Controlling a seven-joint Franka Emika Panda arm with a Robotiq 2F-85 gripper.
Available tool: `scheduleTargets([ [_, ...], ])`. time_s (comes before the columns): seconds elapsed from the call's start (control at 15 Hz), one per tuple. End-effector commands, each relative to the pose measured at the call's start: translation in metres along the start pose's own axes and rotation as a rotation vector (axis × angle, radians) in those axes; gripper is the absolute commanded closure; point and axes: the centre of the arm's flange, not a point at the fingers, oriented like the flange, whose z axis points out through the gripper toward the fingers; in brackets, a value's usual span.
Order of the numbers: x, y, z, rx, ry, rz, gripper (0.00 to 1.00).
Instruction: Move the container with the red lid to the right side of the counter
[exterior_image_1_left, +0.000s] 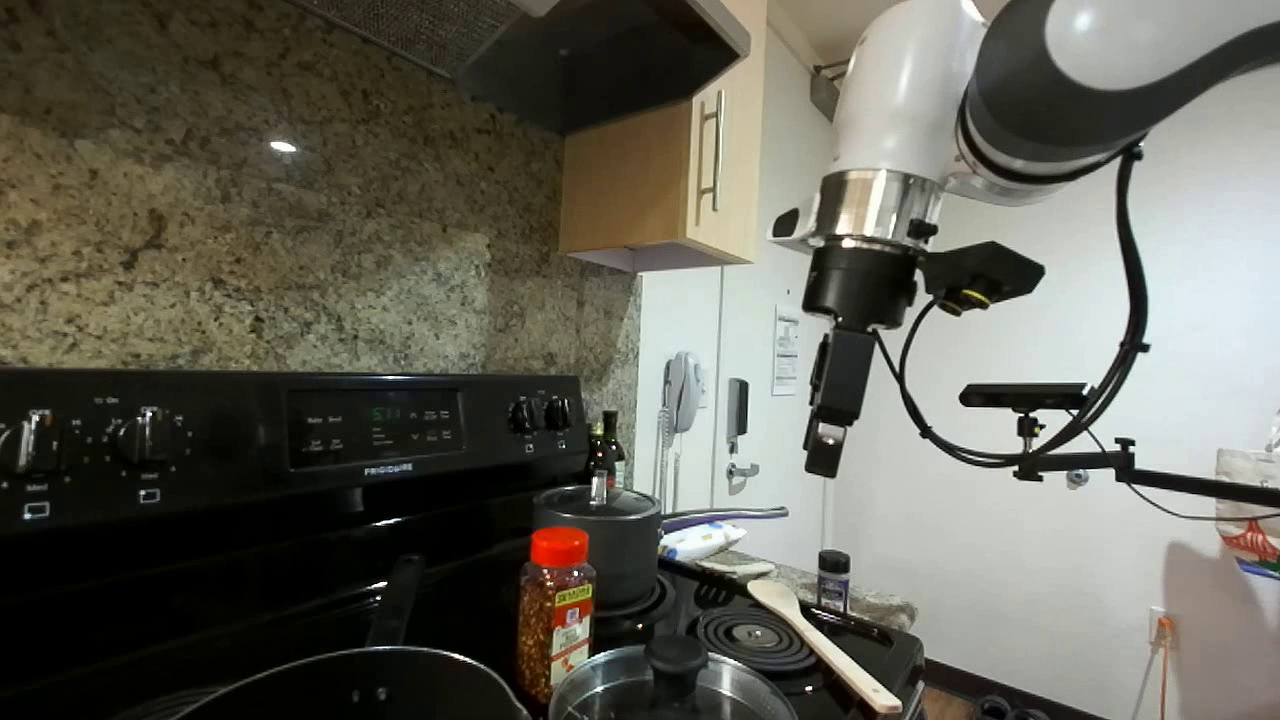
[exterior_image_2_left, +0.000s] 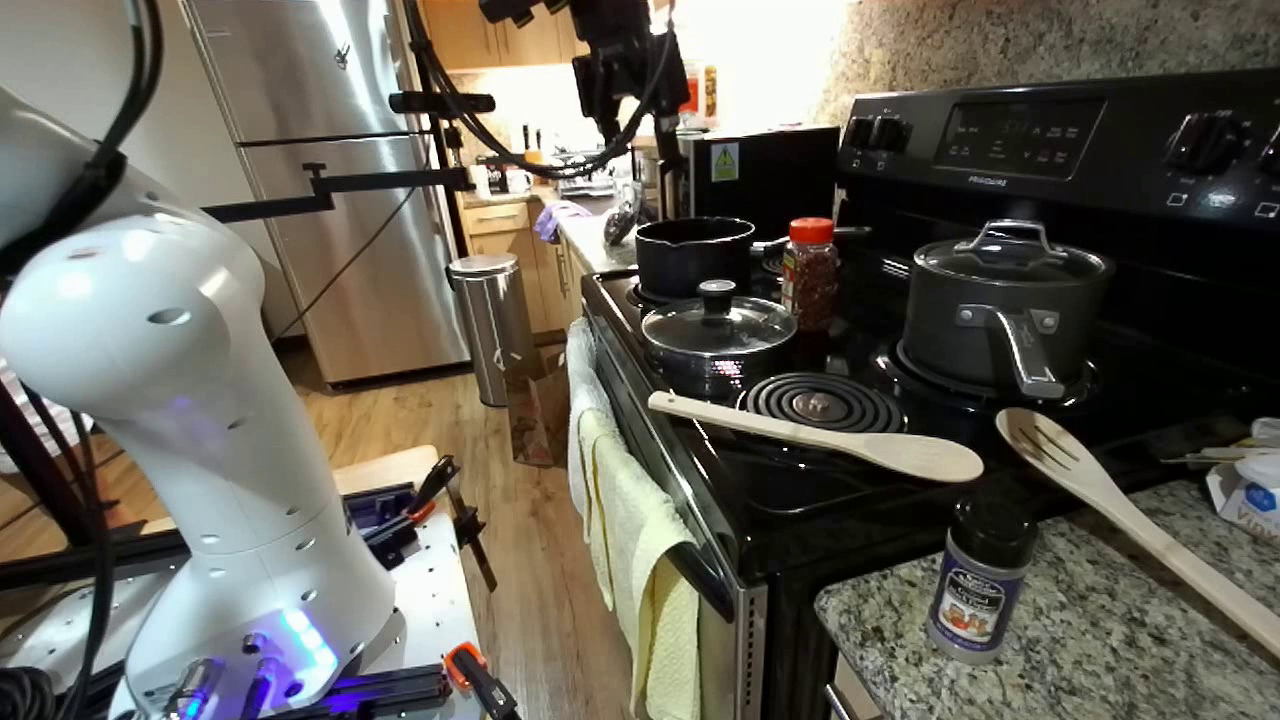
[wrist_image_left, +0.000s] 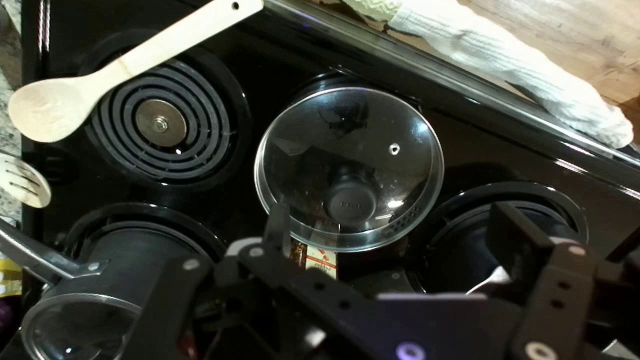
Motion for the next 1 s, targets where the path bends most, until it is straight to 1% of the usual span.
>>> scheduleTargets([
  [0.0,0.041,0.003,0.008,-0.019,-0.013,0.024,0.00],
  [0.2,0.059,0.008,0.018,-0.006,-0.024,0.050,0.00],
  [0.33,0.074,0.010,0.025,-0.010,-0.015,0.052,0.00],
  [0.6,0.120,0.002,0.039,-0.019,0.004,0.051,0.00],
  [0.73,0.144,-0.006,0.046,-0.033,0.013,0.058,0.00],
  [0.93,0.176,-0.014,0.066,-0.080,0.022,0.102,0.00],
])
